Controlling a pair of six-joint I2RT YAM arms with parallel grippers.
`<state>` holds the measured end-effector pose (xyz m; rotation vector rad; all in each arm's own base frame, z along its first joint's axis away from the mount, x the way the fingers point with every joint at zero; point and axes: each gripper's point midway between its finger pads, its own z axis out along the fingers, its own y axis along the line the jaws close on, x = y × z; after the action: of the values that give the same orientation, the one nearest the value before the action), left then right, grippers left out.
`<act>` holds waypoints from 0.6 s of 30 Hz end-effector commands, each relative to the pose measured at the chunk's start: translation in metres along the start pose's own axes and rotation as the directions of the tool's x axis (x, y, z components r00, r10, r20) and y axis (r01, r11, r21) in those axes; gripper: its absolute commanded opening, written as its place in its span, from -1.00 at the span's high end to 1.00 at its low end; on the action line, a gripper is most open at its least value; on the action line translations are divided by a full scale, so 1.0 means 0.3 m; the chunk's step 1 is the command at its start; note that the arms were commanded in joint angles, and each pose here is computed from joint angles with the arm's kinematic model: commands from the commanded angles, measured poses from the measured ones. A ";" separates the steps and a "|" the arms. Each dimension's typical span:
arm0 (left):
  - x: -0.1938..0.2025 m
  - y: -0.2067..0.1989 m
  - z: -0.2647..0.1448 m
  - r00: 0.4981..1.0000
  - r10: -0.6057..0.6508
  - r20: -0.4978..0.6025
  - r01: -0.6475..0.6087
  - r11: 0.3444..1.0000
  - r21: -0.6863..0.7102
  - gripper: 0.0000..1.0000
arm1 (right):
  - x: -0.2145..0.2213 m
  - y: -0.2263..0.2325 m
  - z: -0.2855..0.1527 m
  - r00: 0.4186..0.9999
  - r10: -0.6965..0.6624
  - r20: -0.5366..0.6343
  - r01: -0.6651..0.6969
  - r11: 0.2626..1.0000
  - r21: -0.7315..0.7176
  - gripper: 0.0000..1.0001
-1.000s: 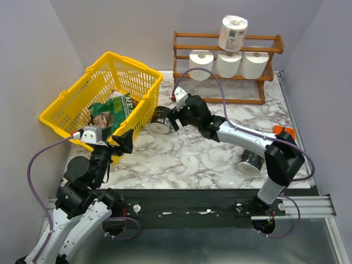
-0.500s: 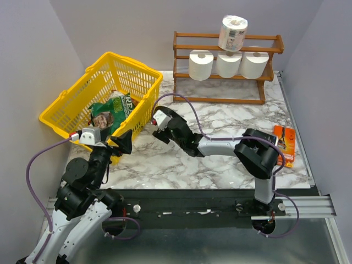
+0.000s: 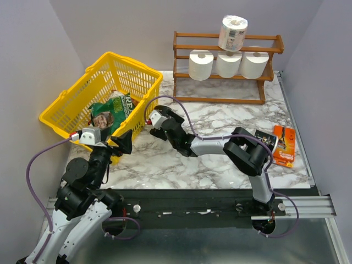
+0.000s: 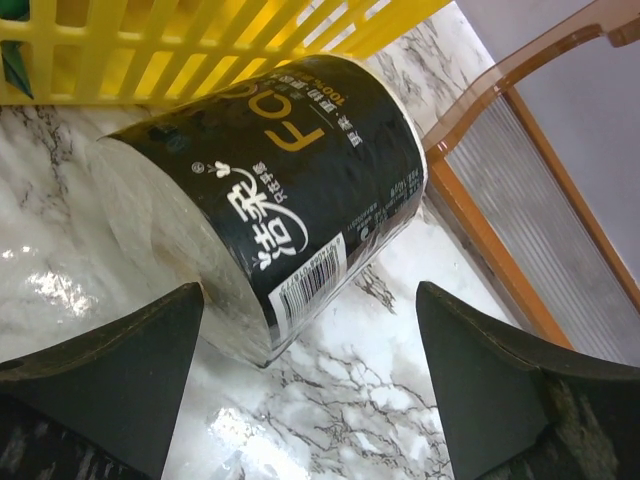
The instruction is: Place and organize the paper towels onto the shelf
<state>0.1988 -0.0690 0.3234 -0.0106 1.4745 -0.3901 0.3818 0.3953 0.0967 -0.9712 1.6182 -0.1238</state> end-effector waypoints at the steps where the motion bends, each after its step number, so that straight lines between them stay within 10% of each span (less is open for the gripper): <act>1: -0.010 0.011 0.003 1.000 -0.010 0.021 0.010 1.000 -0.019 -0.98 | -0.039 -0.010 0.024 1.000 0.009 0.022 -0.010 0.999 0.053 -0.89; 7: -0.002 0.010 0.009 1.000 -0.003 0.010 0.003 1.000 -0.020 -0.98 | -0.024 0.001 0.050 1.000 -0.020 -0.015 0.021 0.999 0.050 -0.88; 18: -0.001 0.016 0.011 1.000 -0.002 0.010 0.002 1.000 -0.031 -0.98 | 0.001 -0.009 0.029 0.999 -0.046 -0.011 0.047 0.997 0.067 -0.16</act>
<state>0.1994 -0.0692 0.3221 -0.0102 1.4781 -0.3881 0.3960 0.4017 0.0926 -0.9877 1.6077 -0.2128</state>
